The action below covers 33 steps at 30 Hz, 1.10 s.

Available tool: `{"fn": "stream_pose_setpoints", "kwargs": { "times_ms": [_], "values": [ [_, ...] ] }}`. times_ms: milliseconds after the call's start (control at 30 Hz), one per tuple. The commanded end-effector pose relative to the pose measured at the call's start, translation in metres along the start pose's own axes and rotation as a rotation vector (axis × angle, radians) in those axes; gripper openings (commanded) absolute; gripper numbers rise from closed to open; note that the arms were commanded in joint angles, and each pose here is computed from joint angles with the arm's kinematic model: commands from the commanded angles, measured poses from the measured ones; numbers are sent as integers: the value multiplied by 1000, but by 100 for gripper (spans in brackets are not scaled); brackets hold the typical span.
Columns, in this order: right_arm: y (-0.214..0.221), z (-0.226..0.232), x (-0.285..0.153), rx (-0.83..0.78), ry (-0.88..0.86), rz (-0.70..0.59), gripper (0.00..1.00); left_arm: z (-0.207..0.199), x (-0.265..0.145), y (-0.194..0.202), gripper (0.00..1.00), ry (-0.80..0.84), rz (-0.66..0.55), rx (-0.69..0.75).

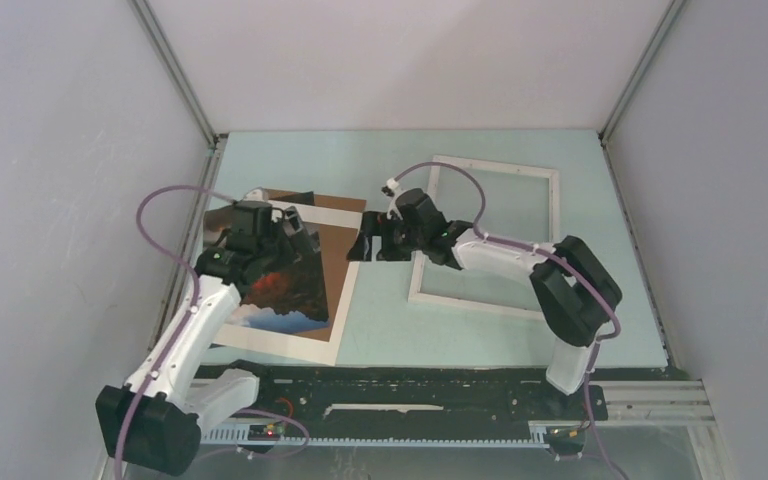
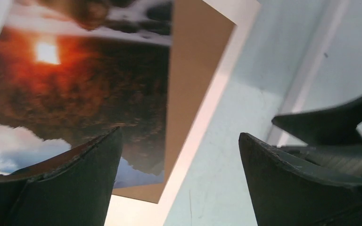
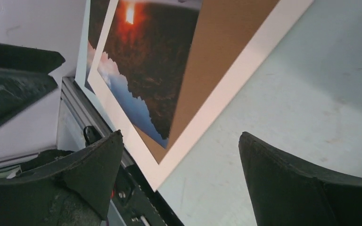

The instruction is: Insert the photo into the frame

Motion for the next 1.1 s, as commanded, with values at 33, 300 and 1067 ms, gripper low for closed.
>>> {"fn": "stream_pose_setpoints", "kwargs": {
  "times_ms": [33,300,1067],
  "values": [
    [-13,-4,35,115,10,-101,100,49,12,6,100,-151,-31,-201],
    [-29,-55,69,251,10,-80,95,47,54,22,100,-84,-38,-346],
    [-50,-88,115,346,-28,27,74,-29,90,87,99,139,244,-179]
  ]
}}
Point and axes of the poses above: each gripper's point midway between its finger pads, its own x axis out along the fingers, its own z axis along the line the jaws close on, y = z × x, the point moved 1 cm from there along -x, back along the fingers, and after that the axes turned 4 degrees about x, right-handed, at the moved point
